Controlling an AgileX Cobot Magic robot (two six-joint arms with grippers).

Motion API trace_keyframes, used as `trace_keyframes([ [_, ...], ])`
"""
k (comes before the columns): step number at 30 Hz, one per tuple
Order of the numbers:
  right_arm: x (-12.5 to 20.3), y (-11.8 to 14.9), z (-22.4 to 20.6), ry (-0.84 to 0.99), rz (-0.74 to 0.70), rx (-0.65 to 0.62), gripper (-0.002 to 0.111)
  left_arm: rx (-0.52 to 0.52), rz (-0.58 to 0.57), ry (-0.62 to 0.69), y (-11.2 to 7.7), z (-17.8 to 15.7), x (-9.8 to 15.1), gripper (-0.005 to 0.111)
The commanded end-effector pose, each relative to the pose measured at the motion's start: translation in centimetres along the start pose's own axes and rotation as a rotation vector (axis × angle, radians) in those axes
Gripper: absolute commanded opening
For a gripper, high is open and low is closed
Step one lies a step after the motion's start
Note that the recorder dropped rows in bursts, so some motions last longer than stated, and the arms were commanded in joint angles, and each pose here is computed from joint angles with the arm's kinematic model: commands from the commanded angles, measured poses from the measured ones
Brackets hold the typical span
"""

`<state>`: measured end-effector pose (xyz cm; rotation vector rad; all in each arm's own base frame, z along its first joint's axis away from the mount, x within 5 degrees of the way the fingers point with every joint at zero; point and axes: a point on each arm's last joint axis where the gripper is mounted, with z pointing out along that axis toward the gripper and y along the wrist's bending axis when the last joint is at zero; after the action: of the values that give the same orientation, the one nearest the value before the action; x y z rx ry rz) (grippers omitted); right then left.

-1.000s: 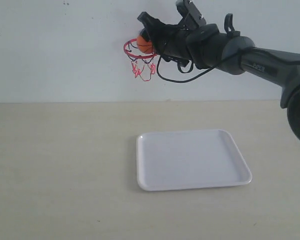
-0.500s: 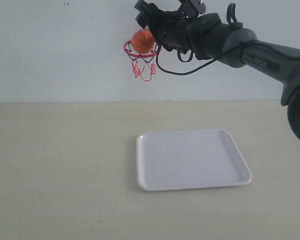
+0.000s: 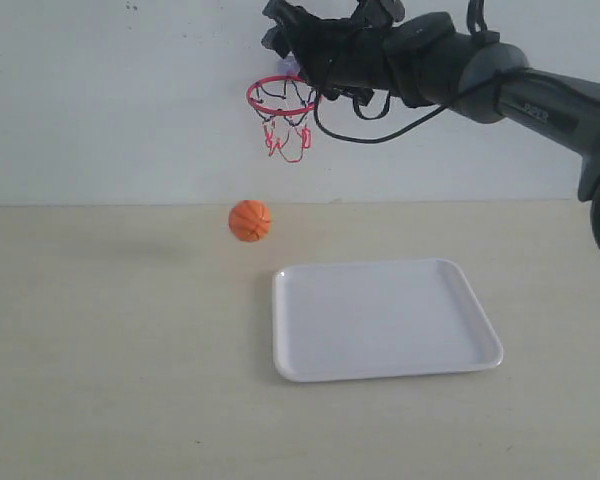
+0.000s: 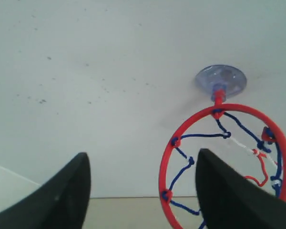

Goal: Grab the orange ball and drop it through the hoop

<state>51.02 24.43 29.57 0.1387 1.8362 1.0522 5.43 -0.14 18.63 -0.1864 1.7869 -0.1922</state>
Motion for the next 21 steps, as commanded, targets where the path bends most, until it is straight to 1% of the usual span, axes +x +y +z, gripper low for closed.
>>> trace_keyframes([
  [1,-3.2,1.7,-2.8,0.067,-0.146,-0.054,0.035,-0.003,-0.005,-0.004,0.0,0.0,0.1,0.004],
  [2,-3.7,1.9,-3.4,0.082,-0.174,-0.060,0.026,-0.003,-0.005,-0.004,0.0,0.0,0.1,0.004],
  [4,-4.5,2.7,-4.6,0.128,-0.252,-0.069,0.004,-0.003,-0.005,-0.004,0.0,0.0,0.1,0.004],
  [5,-4.9,2.8,-5.3,0.151,-0.282,-0.067,0.000,-0.003,-0.005,-0.004,0.0,0.0,0.1,0.004],
  [9,-6.1,3.0,-7.6,0.246,-0.349,-0.035,0.000,-0.003,-0.005,-0.004,0.0,0.0,0.1,0.004],
  [13,-6.7,2.2,-9.8,0.316,-0.343,0.032,0.000,-0.003,-0.005,-0.004,0.0,0.0,0.1,0.004],
  [15,-6.7,2.4,-11.1,0.333,-0.357,0.058,0.000,-0.003,-0.005,-0.004,0.0,0.0,0.1,0.004],
  [17,-6.2,2.4,-12.5,0.355,-0.378,0.092,0.000,-0.003,-0.005,-0.004,0.0,0.0,0.1,0.004],
  [21,-4.4,2.4,-15.5,0.386,-0.369,0.124,0.000,-0.003,-0.005,-0.004,0.0,0.0,0.1,0.004],
])
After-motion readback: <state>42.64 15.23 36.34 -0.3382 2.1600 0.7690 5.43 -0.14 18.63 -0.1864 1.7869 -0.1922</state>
